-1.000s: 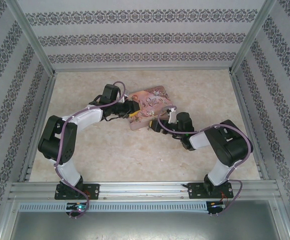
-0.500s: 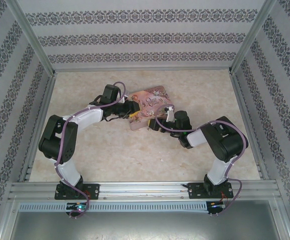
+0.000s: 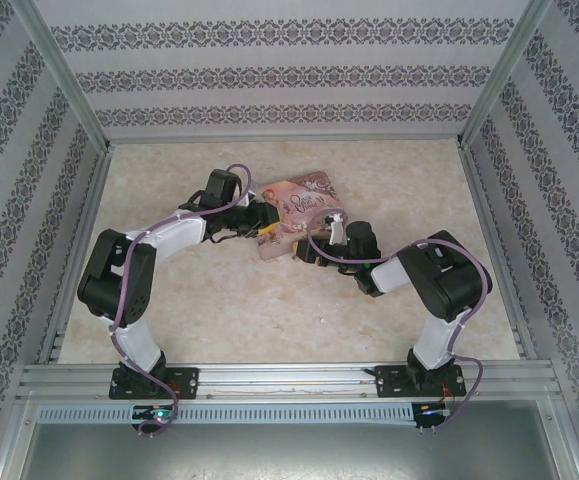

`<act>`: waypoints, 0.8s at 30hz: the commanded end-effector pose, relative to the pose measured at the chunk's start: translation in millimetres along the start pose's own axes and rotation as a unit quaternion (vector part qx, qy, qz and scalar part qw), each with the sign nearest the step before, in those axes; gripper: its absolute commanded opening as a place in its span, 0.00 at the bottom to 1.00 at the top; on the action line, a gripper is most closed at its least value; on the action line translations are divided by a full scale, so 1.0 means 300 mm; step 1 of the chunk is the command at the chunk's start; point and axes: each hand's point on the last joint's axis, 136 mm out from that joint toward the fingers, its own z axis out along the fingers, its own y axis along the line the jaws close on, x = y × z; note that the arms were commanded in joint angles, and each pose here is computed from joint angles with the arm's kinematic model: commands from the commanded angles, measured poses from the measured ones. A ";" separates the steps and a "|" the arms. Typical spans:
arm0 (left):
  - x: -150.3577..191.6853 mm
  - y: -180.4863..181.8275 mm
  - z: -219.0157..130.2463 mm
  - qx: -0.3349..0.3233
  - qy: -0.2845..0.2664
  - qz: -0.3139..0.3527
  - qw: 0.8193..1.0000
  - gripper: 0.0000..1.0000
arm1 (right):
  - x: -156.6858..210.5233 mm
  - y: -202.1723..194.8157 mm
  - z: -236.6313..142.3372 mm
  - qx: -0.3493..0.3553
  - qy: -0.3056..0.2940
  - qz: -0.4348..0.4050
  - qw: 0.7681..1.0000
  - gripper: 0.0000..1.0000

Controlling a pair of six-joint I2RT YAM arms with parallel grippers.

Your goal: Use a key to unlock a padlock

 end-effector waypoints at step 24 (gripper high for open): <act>0.032 0.003 0.005 -0.001 0.006 0.000 1.000 0.34 | 0.015 0.046 0.023 -0.019 0.009 -0.037 0.999 0.31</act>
